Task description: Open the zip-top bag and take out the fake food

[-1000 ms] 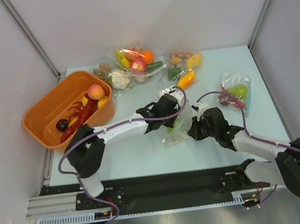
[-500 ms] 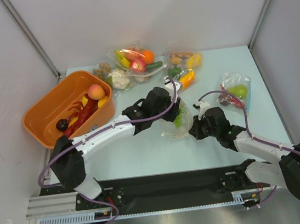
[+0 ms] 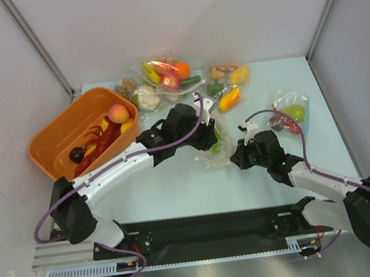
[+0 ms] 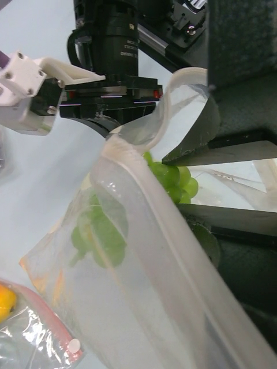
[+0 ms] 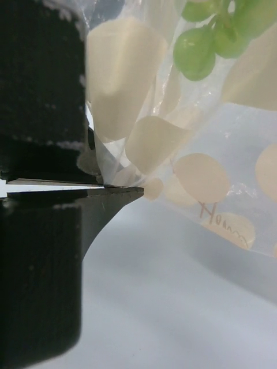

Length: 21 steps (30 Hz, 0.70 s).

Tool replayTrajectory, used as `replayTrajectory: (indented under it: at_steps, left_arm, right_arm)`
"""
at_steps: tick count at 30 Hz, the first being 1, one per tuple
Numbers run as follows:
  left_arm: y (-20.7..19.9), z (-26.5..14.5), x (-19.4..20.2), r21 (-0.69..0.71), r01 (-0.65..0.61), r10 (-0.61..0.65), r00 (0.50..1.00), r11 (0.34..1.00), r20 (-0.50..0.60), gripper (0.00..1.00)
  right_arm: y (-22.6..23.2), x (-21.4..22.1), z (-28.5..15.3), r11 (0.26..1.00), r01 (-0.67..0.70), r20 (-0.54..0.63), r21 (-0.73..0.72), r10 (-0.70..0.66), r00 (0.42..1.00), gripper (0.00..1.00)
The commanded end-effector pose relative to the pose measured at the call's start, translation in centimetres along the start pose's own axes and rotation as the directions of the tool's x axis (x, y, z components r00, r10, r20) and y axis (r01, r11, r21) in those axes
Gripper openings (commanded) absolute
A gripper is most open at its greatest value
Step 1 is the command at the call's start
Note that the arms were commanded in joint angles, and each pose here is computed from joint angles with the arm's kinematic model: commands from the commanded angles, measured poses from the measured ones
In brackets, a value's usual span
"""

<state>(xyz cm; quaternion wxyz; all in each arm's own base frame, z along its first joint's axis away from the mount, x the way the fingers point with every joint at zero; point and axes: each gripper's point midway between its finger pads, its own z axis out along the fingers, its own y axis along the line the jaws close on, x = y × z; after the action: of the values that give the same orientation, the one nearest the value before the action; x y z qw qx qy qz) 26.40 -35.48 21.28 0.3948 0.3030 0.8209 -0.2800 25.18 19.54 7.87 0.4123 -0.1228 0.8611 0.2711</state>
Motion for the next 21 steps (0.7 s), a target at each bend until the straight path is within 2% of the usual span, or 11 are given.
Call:
replayTrajectory:
  at_steps: [1,7,17,21]
  left_arm:
    - [-0.7,-3.0,-3.7,0.033,-0.036,0.033,0.995,0.999,0.098,0.35]
    - [-0.6,-2.7,-1.4,0.054,-0.079,0.079,0.997,0.995,0.011,0.35]
    - [-3.0,-4.8,-2.7,0.157,-0.106,0.090,0.991,0.982,0.102,0.35]
    - [-3.2,-3.7,-2.2,0.147,-0.122,0.110,0.991,0.982,0.081,0.34]
  right_arm:
    - [-1.0,0.1,-0.3,0.999,-0.019,-0.016,0.043,0.020,1.000,0.00]
    - [-0.6,-2.1,-0.8,0.999,-0.037,0.034,0.033,0.036,0.999,0.00]
    - [-1.9,-1.3,1.1,0.992,-0.111,-0.026,0.059,0.113,0.993,0.00]
    - [-0.9,-1.6,1.6,0.994,-0.104,-0.026,0.037,0.105,0.994,0.00]
